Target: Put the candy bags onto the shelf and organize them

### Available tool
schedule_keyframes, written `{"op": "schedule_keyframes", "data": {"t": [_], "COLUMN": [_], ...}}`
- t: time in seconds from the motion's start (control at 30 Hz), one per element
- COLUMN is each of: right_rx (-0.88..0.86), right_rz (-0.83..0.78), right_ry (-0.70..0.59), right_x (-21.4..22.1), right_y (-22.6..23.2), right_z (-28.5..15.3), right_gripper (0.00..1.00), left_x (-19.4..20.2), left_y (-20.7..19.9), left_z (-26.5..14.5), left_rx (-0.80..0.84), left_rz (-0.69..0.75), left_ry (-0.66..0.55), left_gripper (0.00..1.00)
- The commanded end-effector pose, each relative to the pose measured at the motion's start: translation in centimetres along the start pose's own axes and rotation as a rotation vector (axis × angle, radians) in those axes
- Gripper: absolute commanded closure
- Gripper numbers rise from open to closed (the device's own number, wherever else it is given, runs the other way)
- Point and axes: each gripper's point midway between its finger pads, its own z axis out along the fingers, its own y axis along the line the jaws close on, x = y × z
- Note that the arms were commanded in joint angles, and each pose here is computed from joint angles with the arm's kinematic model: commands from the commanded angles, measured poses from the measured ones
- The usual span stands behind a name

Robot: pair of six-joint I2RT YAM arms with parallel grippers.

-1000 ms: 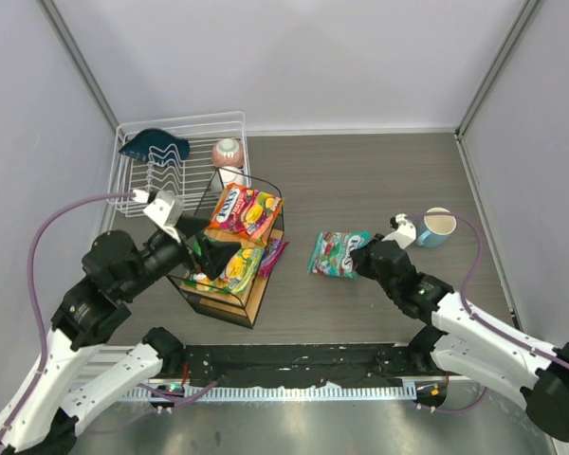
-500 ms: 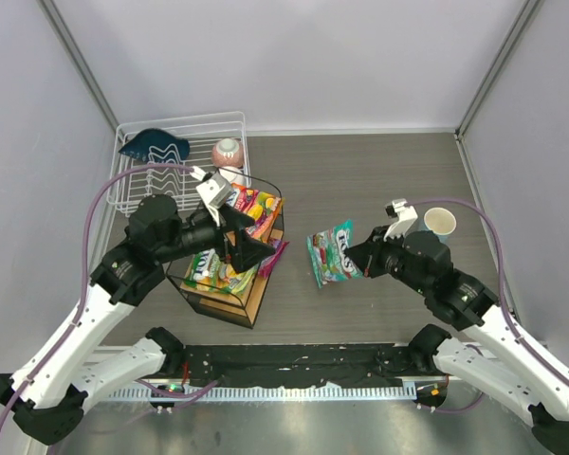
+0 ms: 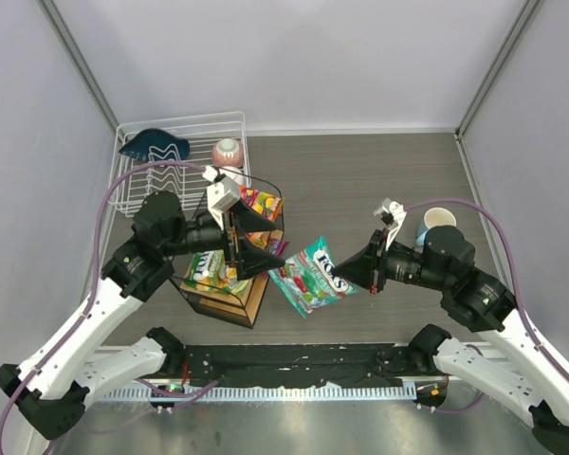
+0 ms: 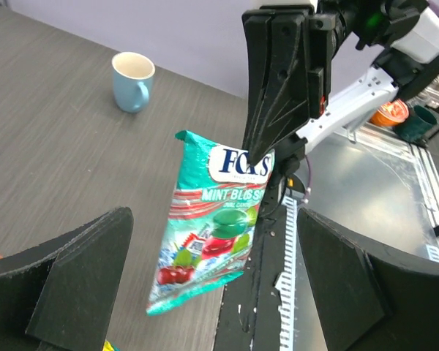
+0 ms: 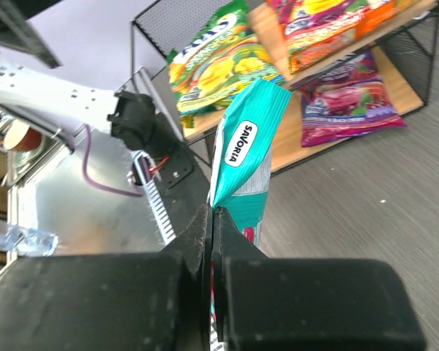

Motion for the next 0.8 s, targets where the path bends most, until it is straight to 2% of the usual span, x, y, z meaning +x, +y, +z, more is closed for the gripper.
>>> {"op": "schedule_keyframes", "data": {"t": [0.0,0.4,0.5,0.63,0.77], "right_rx": [-0.197,-0.25,-0.252,-0.263,-0.278], "right_rz": [-0.069,-0.065,-0.065,-0.062,-0.054], "right_ry": [-0.089,-0.125,-0.125,-0.144,-0.14], "right_x": [-3.1,-4.2,-4.2,-4.4,-4.1], "right_y": [4.7,6.0,6.0,6.2,6.3], "right_z": [-1.6,-2.0,-1.8,-1.9,-1.9], "right_gripper": [0.99,0.99,0.99,0.99,0.99], "left_x": [-0.4,1.5,1.7,1.8,1.6], "left_y": [-1.2,-2.0,-2.7,-3.3,-3.8], "left_z": [1.1,4.5,5.4,6.3,7.0], "left_rx": [0.12,0.191,0.215,0.249,0.264], "left_rz": [0.018,0.004,0.003,0.002,0.01], "left_ry": [-0.012,0.047,0.063,0.081,0.084], "left_gripper": [0.0,0.0,0.07,0.23,0.3]}}
